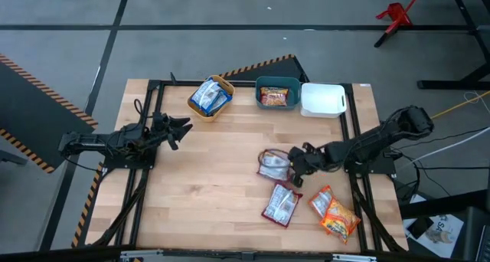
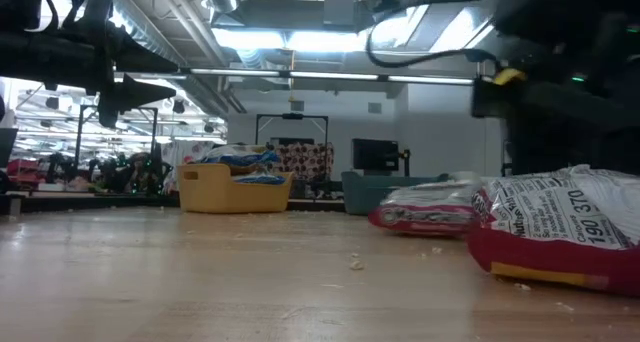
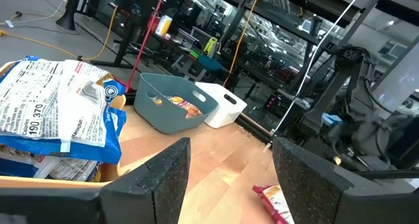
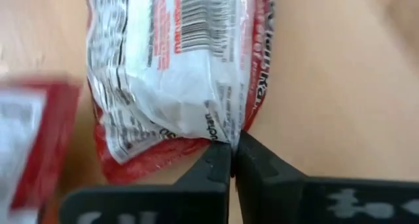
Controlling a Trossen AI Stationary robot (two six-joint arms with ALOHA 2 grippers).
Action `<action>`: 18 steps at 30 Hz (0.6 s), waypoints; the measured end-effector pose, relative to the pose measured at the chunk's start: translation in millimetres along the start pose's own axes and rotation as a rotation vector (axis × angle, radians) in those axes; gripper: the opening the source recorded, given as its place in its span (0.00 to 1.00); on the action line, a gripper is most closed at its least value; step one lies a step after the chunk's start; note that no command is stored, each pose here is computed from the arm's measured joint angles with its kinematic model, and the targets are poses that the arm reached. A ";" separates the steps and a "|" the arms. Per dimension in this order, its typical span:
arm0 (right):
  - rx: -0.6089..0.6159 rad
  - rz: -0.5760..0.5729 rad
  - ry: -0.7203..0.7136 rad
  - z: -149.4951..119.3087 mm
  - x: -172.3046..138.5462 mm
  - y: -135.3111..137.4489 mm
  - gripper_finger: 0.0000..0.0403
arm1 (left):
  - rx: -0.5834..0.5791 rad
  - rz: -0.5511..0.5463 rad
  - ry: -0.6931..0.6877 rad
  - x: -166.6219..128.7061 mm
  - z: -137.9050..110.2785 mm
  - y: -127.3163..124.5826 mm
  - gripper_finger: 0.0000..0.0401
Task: Sort Maruchan noodles
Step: Put the top red noodle pack into the blue bin
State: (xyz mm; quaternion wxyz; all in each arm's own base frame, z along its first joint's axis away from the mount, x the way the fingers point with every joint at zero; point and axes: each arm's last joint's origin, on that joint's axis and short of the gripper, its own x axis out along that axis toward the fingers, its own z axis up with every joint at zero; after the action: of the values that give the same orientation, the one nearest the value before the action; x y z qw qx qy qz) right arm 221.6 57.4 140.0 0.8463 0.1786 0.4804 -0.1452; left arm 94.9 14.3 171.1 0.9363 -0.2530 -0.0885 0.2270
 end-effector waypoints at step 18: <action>-0.166 -0.037 -0.232 126.1 -32.6 -66.7 0.00 | 0.000 -0.001 0.001 0.0 0.0 0.0 0.53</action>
State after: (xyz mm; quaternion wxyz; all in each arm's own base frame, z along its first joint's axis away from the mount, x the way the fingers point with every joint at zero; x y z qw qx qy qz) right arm 273.6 -55.5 217.2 0.9053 0.0811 0.3927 -0.1401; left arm 94.9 14.3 171.1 0.9365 -0.2528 -0.0882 0.2267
